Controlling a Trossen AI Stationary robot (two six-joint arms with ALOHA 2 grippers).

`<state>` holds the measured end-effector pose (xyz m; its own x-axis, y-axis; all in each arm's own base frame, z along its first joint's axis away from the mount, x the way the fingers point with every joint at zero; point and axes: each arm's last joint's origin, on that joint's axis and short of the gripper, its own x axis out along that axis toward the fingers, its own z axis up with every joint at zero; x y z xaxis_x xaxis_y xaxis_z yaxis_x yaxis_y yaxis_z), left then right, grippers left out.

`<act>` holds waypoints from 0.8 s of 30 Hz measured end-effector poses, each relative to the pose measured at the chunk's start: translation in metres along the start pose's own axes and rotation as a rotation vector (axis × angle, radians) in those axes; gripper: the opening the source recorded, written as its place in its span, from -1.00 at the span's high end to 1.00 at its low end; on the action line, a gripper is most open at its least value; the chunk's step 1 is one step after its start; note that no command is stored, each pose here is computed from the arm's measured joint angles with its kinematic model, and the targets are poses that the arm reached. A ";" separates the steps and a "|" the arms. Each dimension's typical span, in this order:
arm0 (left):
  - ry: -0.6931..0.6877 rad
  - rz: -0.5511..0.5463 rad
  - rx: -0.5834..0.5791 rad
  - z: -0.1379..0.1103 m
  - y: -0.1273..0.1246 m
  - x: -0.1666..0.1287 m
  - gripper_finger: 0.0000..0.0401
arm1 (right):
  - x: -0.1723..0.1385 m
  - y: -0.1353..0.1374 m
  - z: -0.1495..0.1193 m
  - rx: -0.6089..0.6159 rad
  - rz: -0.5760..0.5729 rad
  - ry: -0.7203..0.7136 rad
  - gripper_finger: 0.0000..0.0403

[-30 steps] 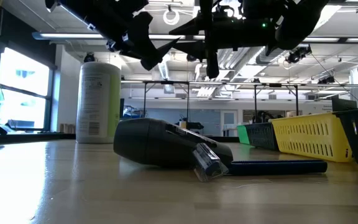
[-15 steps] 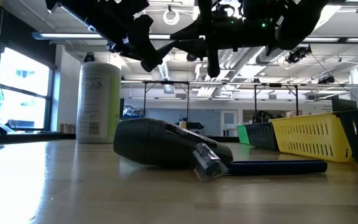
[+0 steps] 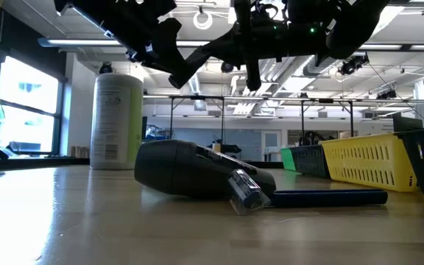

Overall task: Pick & Place Travel size toiletries
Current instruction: Put the blue shave cream into the green basket

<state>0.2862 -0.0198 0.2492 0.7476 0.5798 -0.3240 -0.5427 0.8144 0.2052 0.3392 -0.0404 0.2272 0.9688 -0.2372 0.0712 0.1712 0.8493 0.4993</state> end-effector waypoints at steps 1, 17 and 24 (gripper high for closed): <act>0.000 0.000 0.000 0.000 0.000 0.000 0.26 | 0.000 0.000 0.000 0.000 0.000 0.000 0.98; -0.001 -0.009 -0.002 0.000 0.000 0.000 -0.05 | 0.000 0.001 0.000 -0.018 0.009 -0.001 0.98; -0.011 -0.003 -0.010 0.003 0.003 -0.003 -0.17 | 0.000 -0.002 0.001 -0.069 -0.005 -0.002 0.98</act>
<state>0.2835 -0.0195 0.2536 0.7531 0.5777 -0.3148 -0.5443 0.8159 0.1951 0.3389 -0.0424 0.2272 0.9675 -0.2428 0.0705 0.1884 0.8784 0.4393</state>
